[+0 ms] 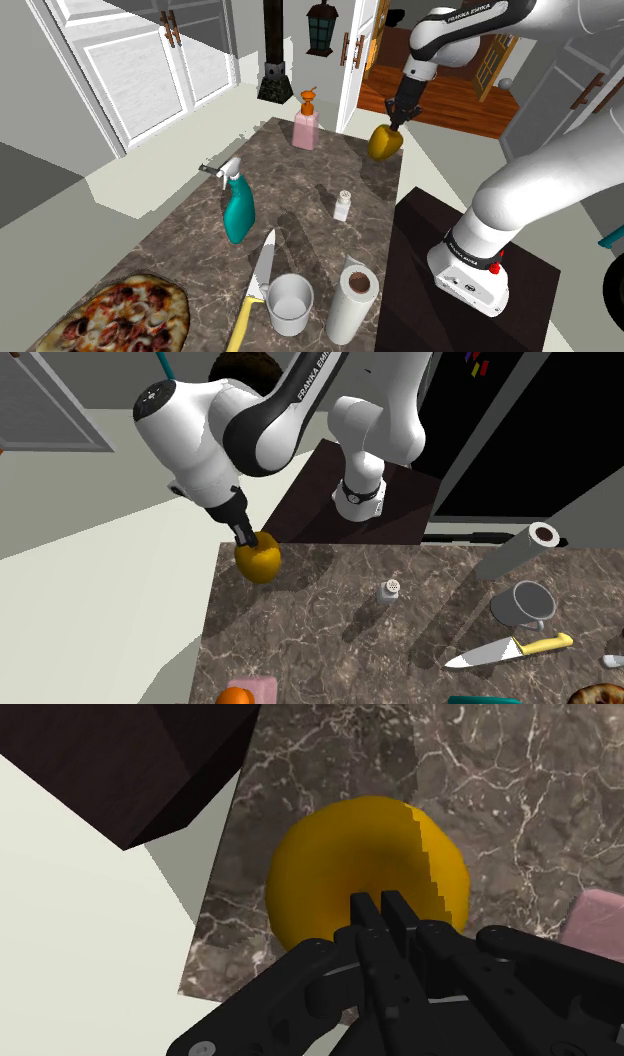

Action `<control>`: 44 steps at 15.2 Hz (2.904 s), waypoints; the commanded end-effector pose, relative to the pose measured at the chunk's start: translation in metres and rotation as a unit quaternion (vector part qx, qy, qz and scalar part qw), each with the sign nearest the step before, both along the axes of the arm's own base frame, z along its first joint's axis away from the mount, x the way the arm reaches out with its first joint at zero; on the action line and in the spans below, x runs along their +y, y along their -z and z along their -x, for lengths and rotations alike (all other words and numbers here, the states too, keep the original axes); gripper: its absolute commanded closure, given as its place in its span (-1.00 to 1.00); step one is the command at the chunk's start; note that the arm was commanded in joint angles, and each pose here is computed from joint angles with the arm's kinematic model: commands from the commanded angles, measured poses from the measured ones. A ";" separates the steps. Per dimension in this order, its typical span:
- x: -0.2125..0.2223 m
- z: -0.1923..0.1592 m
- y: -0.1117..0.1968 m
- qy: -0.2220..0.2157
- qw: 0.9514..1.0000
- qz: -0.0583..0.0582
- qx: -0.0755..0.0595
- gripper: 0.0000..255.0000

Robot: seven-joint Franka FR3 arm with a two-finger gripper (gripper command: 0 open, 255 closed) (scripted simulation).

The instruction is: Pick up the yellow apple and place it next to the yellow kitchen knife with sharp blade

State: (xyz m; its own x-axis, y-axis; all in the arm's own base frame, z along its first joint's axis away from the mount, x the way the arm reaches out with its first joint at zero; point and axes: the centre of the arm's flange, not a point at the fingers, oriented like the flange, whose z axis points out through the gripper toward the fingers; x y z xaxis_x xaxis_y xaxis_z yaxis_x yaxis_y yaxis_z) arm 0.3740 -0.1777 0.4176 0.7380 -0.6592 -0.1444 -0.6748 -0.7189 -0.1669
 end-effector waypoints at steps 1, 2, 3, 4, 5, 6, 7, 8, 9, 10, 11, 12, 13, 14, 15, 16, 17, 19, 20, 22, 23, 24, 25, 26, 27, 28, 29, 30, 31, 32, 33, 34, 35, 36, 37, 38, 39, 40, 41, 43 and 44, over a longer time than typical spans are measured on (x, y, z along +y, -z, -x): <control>0.000 0.000 -0.011 0.000 1.000 0.000 0.000 1.00; 0.000 0.000 -0.016 0.000 1.000 0.000 0.000 1.00; 0.000 0.000 -0.022 0.000 1.000 0.000 0.000 1.00; 0.000 0.000 -0.027 0.000 1.000 0.000 0.000 1.00; 0.000 0.000 -0.032 0.000 1.000 0.000 0.000 1.00; 0.000 0.000 -0.037 0.000 1.000 0.000 0.000 1.00; 0.000 0.000 -0.043 0.000 1.000 0.000 0.000 1.00; 0.000 0.000 -0.048 0.000 1.000 0.000 0.000 1.00; 0.000 0.000 -0.053 0.000 1.000 0.000 0.000 1.00; 0.000 0.000 -0.058 0.000 1.000 0.000 0.000 1.00; 0.000 0.000 -0.064 0.000 1.000 0.000 0.000 1.00; 0.000 0.000 -0.069 0.000 1.000 0.000 0.000 1.00; 0.000 0.000 -0.074 0.000 1.000 0.000 0.000 1.00; 0.000 0.000 -0.080 0.000 1.000 0.000 0.000 1.00; 0.000 0.000 -0.085 0.000 1.000 0.000 0.000 1.00; 0.000 0.000 -0.090 0.000 1.000 0.000 0.000 1.00; 0.000 0.000 -0.095 0.000 1.000 0.000 0.000 1.00; 0.000 0.000 -0.106 0.000 1.000 0.000 0.000 1.00; 0.000 0.000 -0.111 0.000 1.000 0.000 0.000 1.00; 0.000 0.000 -0.122 0.000 1.000 0.000 0.000 1.00; 0.000 0.000 -0.127 0.000 1.000 0.000 0.000 1.00; 0.000 0.000 -0.132 0.000 1.000 0.000 0.000 1.00; 0.000 0.000 -0.138 0.000 1.000 0.000 0.000 1.00; 0.000 0.000 -0.143 0.000 1.000 0.000 0.000 1.00; 0.000 0.000 -0.148 0.000 1.000 0.000 0.000 1.00; 0.000 0.000 -0.154 0.000 1.000 0.000 0.000 1.00; 0.000 0.000 -0.159 0.000 1.000 0.000 0.000 1.00; 0.000 0.000 -0.164 0.000 1.000 0.000 0.000 1.00; 0.000 0.000 -0.169 0.000 1.000 0.000 0.000 1.00; 0.000 0.000 -0.175 0.000 1.000 0.000 0.000 1.00; 0.000 0.000 -0.176 0.000 1.000 0.000 0.000 1.00; 0.012 -0.003 -0.174 0.000 1.000 0.000 0.000 1.00; 0.025 -0.007 -0.171 0.000 1.000 0.000 0.000 1.00; 0.037 -0.011 -0.169 0.000 1.000 0.000 0.000 1.00; 0.050 -0.014 -0.167 0.000 1.000 0.000 0.000 1.00; 0.062 -0.018 -0.165 0.000 1.000 0.000 0.000 1.00; 0.075 -0.022 -0.163 0.000 1.000 0.000 0.000 1.00; 0.087 -0.025 -0.161 0.000 1.000 0.000 0.000 1.00; 0.100 -0.029 -0.158 0.000 1.000 0.000 0.000 1.00; 0.125 -0.036 -0.154 0.000 1.000 0.000 0.000 1.00; 0.137 -0.040 -0.152 0.000 1.000 0.000 0.000 1.00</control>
